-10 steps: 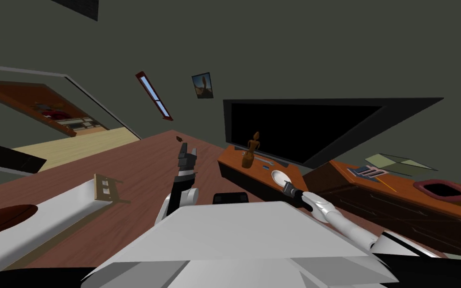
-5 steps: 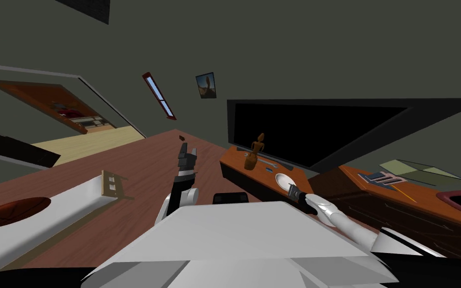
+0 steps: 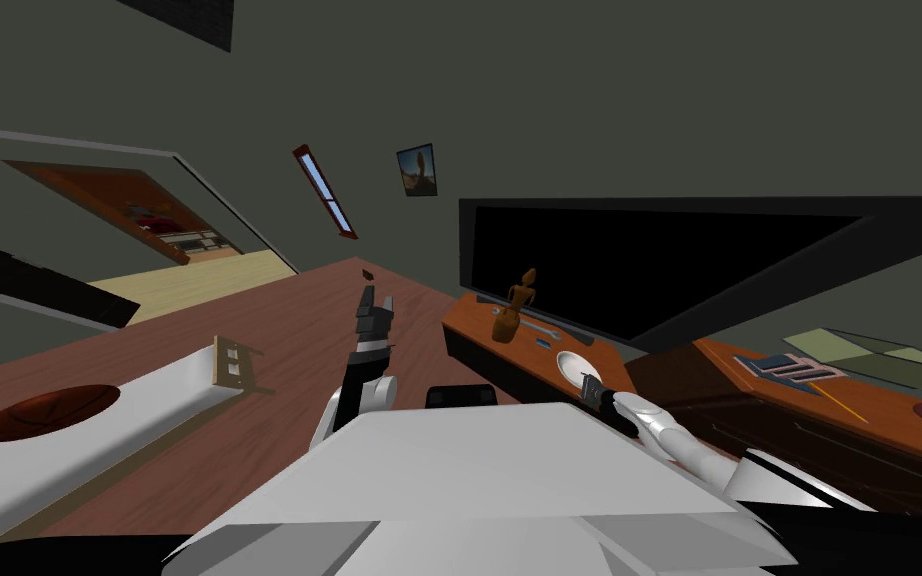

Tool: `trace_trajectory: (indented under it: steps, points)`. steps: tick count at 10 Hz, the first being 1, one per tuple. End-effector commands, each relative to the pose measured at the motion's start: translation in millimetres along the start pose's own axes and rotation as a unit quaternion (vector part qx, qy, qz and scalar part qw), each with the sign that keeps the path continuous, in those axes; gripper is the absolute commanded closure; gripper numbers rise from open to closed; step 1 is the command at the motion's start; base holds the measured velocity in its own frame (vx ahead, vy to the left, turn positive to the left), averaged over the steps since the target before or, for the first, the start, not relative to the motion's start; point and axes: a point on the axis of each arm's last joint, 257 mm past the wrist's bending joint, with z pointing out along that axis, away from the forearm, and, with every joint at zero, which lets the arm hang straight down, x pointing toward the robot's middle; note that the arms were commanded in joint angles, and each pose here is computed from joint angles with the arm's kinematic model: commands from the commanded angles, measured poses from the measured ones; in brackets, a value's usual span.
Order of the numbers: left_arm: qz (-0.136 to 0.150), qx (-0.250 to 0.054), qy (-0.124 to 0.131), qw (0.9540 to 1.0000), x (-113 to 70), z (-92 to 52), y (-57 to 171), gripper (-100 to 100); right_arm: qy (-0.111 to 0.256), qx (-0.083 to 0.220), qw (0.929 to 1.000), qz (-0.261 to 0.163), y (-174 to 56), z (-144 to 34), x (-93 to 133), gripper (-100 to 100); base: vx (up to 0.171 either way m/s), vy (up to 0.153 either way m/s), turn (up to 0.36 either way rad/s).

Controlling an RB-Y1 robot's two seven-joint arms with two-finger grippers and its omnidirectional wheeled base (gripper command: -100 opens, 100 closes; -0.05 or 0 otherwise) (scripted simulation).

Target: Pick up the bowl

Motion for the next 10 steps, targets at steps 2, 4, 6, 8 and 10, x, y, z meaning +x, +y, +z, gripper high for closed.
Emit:
trace_trajectory:
  steps: [2,4,6,8,10]
  points:
    - [0.0,0.0,0.0,1.0,0.0,0.0,0,0,0.003,0.0,1.0,0.006,9,4.4,-6,-100,0.0,-0.022,0.04]
    - [0.0,0.0,0.0,1.0,0.0,0.0,0,0,0.008,0.0,0.9999,0.013,21,9.6,-13,-100,-0.011,-0.096,0.11]
    - [0.0,0.0,0.0,1.0,0.0,0.0,0,0,0.006,0.0,0.9999,0.011,18,7.1,-11,100,-0.003,-0.028,0.011]
    - [0.0,0.0,0.0,1.0,0.0,0.0,0,0,0.005,-0.002,0.9999,0.011,20,7.0,-11,100,-0.003,0.0,-0.005]
    - [0.0,0.0,0.0,1.0,0.0,0.0,0,0,0.005,-0.001,0.9999,0.011,19,7.0,-11,100,0.0,0.0,0.0]
